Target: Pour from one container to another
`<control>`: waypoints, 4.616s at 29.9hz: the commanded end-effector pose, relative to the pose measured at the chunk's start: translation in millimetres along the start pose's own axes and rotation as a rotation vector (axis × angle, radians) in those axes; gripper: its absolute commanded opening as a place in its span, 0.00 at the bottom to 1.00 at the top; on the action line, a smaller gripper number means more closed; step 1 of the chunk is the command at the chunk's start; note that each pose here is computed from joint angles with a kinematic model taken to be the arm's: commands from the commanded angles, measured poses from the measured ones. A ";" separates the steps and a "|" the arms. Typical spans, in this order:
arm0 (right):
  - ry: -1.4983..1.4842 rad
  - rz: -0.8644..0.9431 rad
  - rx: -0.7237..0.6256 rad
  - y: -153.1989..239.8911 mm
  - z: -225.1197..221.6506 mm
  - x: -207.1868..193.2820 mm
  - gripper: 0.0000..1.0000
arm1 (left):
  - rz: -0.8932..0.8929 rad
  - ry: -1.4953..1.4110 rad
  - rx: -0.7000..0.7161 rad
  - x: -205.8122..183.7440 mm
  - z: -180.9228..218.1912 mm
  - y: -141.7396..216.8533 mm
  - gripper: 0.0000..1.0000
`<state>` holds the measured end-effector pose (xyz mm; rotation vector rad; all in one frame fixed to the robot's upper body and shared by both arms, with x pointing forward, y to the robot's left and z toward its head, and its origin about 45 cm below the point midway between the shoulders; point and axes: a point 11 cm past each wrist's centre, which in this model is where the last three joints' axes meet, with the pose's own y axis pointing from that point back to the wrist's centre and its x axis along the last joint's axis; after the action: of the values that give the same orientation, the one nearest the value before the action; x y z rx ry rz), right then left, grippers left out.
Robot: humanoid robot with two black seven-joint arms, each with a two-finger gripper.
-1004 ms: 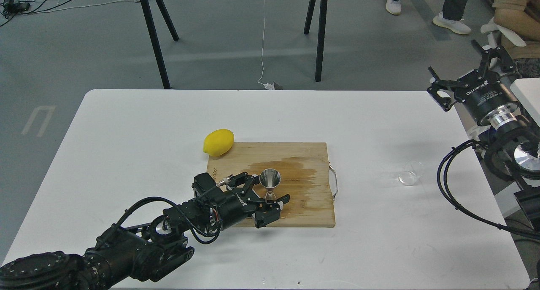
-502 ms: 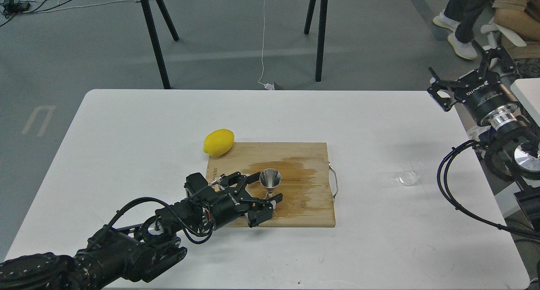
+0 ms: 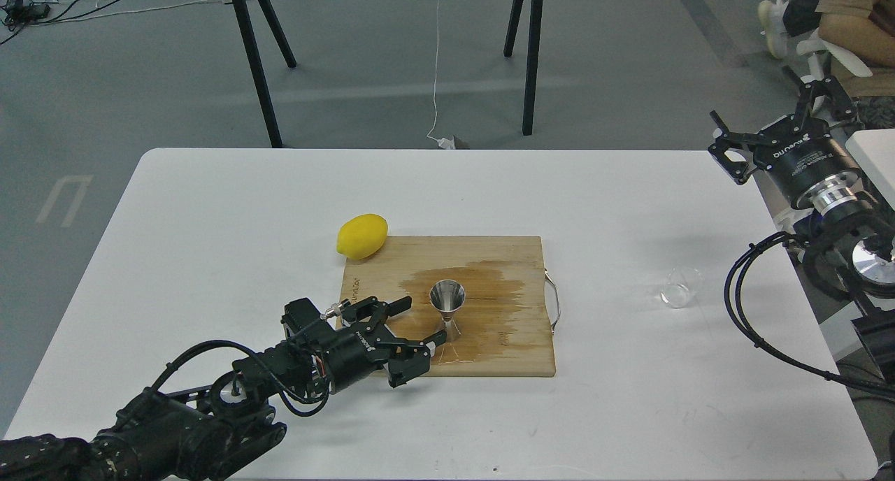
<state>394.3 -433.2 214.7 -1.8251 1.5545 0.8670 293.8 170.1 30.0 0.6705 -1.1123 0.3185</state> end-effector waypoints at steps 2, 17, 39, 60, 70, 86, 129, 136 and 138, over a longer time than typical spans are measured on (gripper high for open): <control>-0.002 -0.001 0.005 0.0 -1.2 -0.1 1.00 | 0.039 0.019 0.119 24.0 -49.8 47.1 0.92; -0.021 -0.020 -0.026 -6.6 15.6 -6.3 1.00 | 0.240 0.834 0.254 181.9 -154.5 133.4 0.95; -0.603 0.418 -0.268 50.1 -44.8 -2.8 1.00 | 0.883 1.513 -0.059 238.4 -192.1 167.5 1.00; -0.827 0.738 -0.334 160.9 28.9 66.6 0.99 | 0.846 1.573 -0.037 205.7 -184.7 152.7 1.00; -0.814 0.786 -0.388 148.2 80.3 77.0 0.99 | 0.843 1.575 -0.036 204.4 -184.3 152.0 1.00; -0.748 0.855 -0.418 112.4 108.4 80.9 0.99 | 0.834 1.601 -0.053 198.7 -178.7 140.2 1.00; -0.724 0.847 -0.374 84.5 124.8 81.1 0.76 | 0.823 1.628 -0.026 180.2 -177.0 140.7 1.00; -0.720 0.846 -0.366 84.2 124.1 81.6 0.70 | 0.823 1.627 -0.024 179.9 -177.3 140.9 1.00; -0.716 0.847 -0.360 84.1 123.5 82.0 0.68 | 0.825 1.628 -0.022 179.0 -177.6 141.5 1.00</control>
<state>306.7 -398.8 72.2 -0.7800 1.6953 2.0245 419.5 374.8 190.7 -0.2293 0.2697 1.2547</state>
